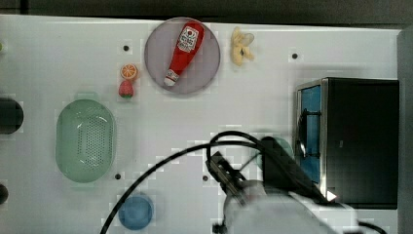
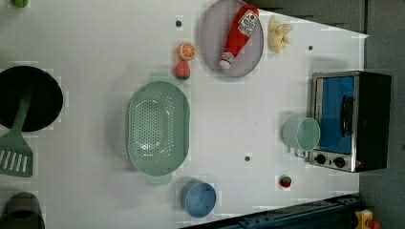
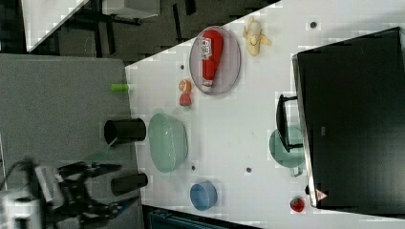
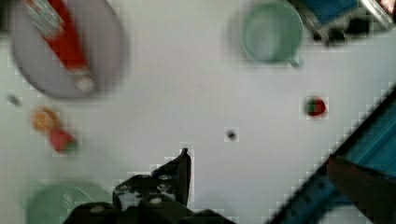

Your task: Drag strainer left to right.

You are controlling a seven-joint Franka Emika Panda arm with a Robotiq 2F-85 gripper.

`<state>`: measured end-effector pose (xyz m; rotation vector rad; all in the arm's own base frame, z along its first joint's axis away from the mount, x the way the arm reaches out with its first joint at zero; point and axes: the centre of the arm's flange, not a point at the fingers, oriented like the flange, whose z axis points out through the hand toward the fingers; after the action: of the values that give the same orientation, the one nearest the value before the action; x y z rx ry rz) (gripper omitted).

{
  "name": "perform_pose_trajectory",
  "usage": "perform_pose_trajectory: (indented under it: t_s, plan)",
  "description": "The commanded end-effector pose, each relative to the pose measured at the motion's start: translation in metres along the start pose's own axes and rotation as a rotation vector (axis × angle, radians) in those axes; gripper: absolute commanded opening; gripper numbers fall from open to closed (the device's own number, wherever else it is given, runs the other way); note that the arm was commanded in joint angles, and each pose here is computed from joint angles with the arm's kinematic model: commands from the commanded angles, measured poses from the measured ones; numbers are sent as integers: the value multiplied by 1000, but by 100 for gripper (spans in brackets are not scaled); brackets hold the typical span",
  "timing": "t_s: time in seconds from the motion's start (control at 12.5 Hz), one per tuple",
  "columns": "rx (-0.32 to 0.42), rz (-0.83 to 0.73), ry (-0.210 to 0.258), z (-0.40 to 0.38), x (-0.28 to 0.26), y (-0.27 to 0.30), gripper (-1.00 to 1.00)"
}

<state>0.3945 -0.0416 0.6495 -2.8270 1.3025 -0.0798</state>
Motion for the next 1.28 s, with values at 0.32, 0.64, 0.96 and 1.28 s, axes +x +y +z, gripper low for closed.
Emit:
perform_pose_trajectory:
  t_s: [0.32,0.64,0.96,1.28]
  plan:
    - [-93,-6,-9,76,-79,-132,100]
    - [-132,211,8,161,-164,-211,100]
    - [-128,442,-52,261,-229,-262,100]
    - [-143,584,-146,359,-243,-283,100]
